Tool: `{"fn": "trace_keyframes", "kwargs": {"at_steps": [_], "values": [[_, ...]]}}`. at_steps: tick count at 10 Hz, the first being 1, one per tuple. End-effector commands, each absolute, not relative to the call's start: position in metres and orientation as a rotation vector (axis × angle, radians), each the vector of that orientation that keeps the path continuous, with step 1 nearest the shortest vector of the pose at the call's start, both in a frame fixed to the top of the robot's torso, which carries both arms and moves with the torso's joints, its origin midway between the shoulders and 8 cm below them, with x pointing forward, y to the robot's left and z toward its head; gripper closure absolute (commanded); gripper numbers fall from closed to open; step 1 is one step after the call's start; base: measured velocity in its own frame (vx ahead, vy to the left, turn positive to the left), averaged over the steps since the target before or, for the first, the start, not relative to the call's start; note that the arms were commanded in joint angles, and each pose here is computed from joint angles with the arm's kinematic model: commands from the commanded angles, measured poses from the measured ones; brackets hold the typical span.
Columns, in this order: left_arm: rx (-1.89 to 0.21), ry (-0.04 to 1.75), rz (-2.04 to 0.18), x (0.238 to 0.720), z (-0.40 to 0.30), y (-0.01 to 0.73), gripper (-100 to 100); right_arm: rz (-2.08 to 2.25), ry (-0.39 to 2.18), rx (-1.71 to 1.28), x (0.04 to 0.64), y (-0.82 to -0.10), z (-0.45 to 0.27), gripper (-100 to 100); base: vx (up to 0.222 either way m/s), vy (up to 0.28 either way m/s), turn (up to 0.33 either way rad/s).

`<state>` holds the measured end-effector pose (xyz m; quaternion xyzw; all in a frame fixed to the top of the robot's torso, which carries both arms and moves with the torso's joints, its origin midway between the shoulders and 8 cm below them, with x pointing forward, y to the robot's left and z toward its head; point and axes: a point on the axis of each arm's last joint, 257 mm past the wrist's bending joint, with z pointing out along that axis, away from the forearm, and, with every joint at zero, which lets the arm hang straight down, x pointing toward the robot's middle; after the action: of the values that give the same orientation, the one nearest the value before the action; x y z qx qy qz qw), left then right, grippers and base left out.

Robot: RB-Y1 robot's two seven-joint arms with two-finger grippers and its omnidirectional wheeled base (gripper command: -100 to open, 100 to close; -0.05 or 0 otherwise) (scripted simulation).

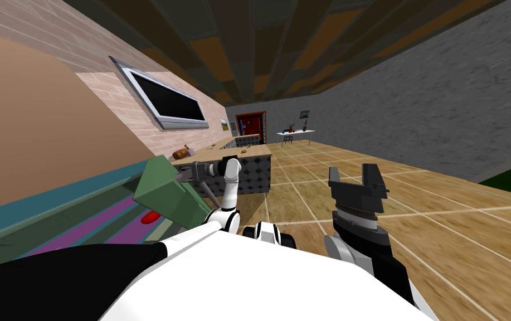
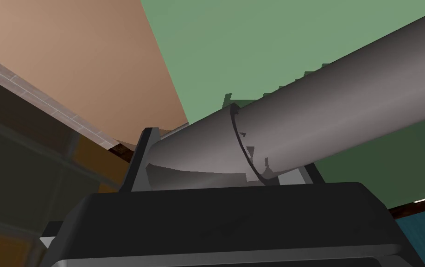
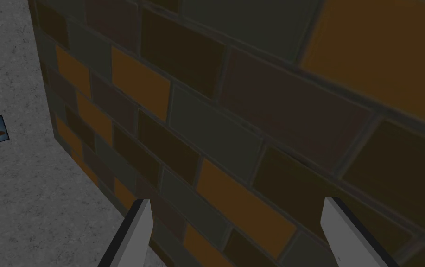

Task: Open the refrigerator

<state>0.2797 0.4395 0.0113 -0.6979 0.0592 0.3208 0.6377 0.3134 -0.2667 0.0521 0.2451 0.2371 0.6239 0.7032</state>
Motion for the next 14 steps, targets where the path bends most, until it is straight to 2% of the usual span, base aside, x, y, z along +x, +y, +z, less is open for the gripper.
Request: {"fn": "trace_keyframes", "kwargs": {"at_steps": [1, 5, 6, 9, 14], "values": [[-1.603, 0.035, 0.813, 0.252, 0.018, 0.450, 100, 1.388, 0.527, 0.545, 0.313, -0.267, 0.052, 0, 0.055, 0.048, -0.457], [-1.626, -0.111, 0.954, 0.208, 0.016, 0.456, 100, 1.388, 0.528, 0.545, 0.313, -0.267, 0.052, 0, 0.062, 0.074, -0.394], [-1.587, -0.096, 0.883, 0.211, 0.019, 0.473, -100, 1.388, 0.528, 0.545, 0.313, -0.267, 0.052, 0, 0.138, 0.091, 0.073], [-1.577, -0.046, 0.834, 0.219, 0.021, 0.494, -100, 1.388, 0.528, 0.546, 0.313, -0.267, 0.052, 0, 0.210, -0.012, 0.227], [-1.593, 0.020, 0.769, 0.236, 0.018, 0.511, -100, 1.388, 0.527, 0.545, 0.313, -0.267, 0.052, 0, 0.018, -0.007, 0.114]]}}
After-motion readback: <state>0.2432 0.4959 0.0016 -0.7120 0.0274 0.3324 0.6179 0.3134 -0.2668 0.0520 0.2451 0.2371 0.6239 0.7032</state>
